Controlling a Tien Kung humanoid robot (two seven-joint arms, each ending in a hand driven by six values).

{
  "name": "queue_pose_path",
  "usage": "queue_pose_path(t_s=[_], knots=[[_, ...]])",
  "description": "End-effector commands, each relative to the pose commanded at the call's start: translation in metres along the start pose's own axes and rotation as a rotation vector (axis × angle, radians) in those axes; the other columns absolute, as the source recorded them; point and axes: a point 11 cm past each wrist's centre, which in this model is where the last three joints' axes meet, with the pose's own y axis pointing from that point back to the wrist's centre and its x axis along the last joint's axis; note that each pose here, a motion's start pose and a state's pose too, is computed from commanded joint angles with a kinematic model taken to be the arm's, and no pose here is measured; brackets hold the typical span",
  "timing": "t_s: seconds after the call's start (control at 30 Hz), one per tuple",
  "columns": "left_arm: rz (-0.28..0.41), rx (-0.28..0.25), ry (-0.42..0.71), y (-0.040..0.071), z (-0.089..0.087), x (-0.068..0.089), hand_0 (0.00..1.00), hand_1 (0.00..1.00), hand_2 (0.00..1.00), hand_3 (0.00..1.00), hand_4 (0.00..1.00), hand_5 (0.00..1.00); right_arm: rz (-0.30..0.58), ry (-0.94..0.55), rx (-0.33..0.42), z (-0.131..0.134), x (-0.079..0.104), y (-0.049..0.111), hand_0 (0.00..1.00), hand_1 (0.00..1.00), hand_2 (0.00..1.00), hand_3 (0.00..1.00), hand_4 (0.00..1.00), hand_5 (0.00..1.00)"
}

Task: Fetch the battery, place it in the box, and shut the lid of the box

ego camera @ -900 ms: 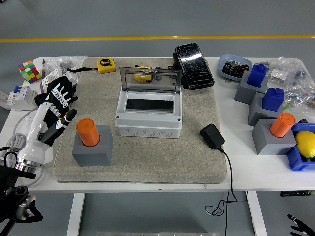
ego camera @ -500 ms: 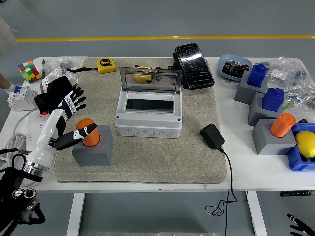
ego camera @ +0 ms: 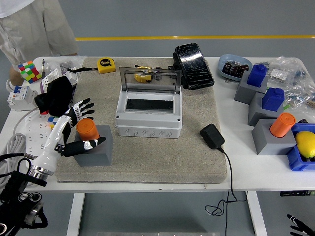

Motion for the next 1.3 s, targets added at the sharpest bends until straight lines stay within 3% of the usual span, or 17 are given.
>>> queue_pose_path(t_s=[0.03, 0.2, 0.23, 0.4, 0.43, 0.6, 0.63, 0.8, 0.83, 1.0, 1.03, 1.2, 1.23, 1.3], knots=[[0.001, 0.000, 0.003, 0.000, 0.000, 0.000, 0.479, 0.647, 0.692, 0.806, 0.998, 0.002, 0.000, -0.001, 0.000, 0.000, 0.000, 0.000, 0.646, 0.696, 0.685, 0.569, 0.943, 0.490], [0.008, 0.001, 0.014, -0.003, 0.000, 0.000, 0.479, 0.647, 0.692, 0.806, 0.998, 0.002, 0.000, 0.000, 0.001, 0.000, 0.000, 0.000, 0.646, 0.696, 0.685, 0.569, 0.943, 0.490], [0.009, 0.004, 0.017, -0.003, -0.001, -0.001, 0.402, 0.558, 0.610, 0.755, 0.998, 0.002, 0.000, 0.001, 0.000, 0.000, -0.001, 0.000, 0.645, 0.696, 0.685, 0.569, 0.942, 0.488], [0.013, 0.018, 0.040, -0.003, -0.005, -0.003, 0.402, 0.558, 0.610, 0.755, 0.998, 0.002, -0.004, 0.000, -0.003, 0.002, -0.002, 0.000, 0.645, 0.696, 0.685, 0.569, 0.942, 0.488], [0.013, 0.019, 0.044, -0.003, -0.005, -0.003, 0.361, 0.465, 0.503, 0.691, 0.998, 0.002, -0.004, 0.000, -0.004, 0.003, -0.002, 0.000, 0.642, 0.696, 0.685, 0.568, 0.941, 0.486], [0.012, 0.023, 0.064, -0.003, -0.006, -0.006, 0.361, 0.465, 0.503, 0.691, 0.998, 0.002, -0.003, -0.001, -0.007, 0.004, -0.001, 0.000, 0.642, 0.696, 0.685, 0.568, 0.941, 0.486], [0.014, 0.024, 0.069, -0.003, -0.006, -0.006, 0.300, 0.353, 0.412, 0.616, 0.998, 0.002, -0.002, -0.001, -0.007, 0.004, -0.001, 0.000, 0.642, 0.695, 0.685, 0.567, 0.939, 0.486], [0.021, 0.026, 0.082, -0.005, -0.006, -0.007, 0.300, 0.353, 0.412, 0.616, 0.998, 0.002, -0.004, -0.002, -0.004, 0.003, -0.002, 0.000, 0.642, 0.695, 0.685, 0.567, 0.939, 0.486], [0.021, 0.027, 0.083, -0.005, -0.006, -0.007, 0.234, 0.257, 0.328, 0.475, 0.976, 0.002, -0.005, -0.002, -0.003, 0.003, -0.002, 0.000, 0.642, 0.695, 0.685, 0.566, 0.939, 0.486], [0.043, 0.033, 0.095, -0.008, -0.008, -0.006, 0.234, 0.257, 0.328, 0.475, 0.976, 0.002, -0.005, -0.002, -0.002, 0.002, -0.003, 0.000, 0.642, 0.695, 0.685, 0.566, 0.939, 0.486], [0.047, 0.033, 0.097, -0.008, -0.008, -0.006, 0.175, 0.197, 0.286, 0.394, 0.932, 0.002, -0.005, -0.001, -0.002, 0.002, -0.003, 0.000, 0.641, 0.695, 0.684, 0.567, 0.938, 0.481], [0.065, 0.036, 0.108, -0.013, -0.009, -0.007, 0.175, 0.197, 0.286, 0.394, 0.932, 0.002, -0.004, 0.000, -0.003, 0.002, -0.003, 0.000, 0.641, 0.695, 0.684, 0.567, 0.938, 0.481], [0.069, 0.036, 0.111, -0.014, -0.009, -0.008, 0.132, 0.117, 0.219, 0.284, 0.828, 0.002, -0.004, 0.001, -0.003, 0.002, -0.003, 0.000, 0.640, 0.694, 0.684, 0.565, 0.937, 0.477], [0.075, 0.036, 0.115, -0.015, -0.009, -0.009, 0.132, 0.117, 0.219, 0.284, 0.828, 0.002, -0.004, 0.002, -0.003, 0.002, -0.003, 0.000, 0.640, 0.694, 0.684, 0.565, 0.937, 0.477]])
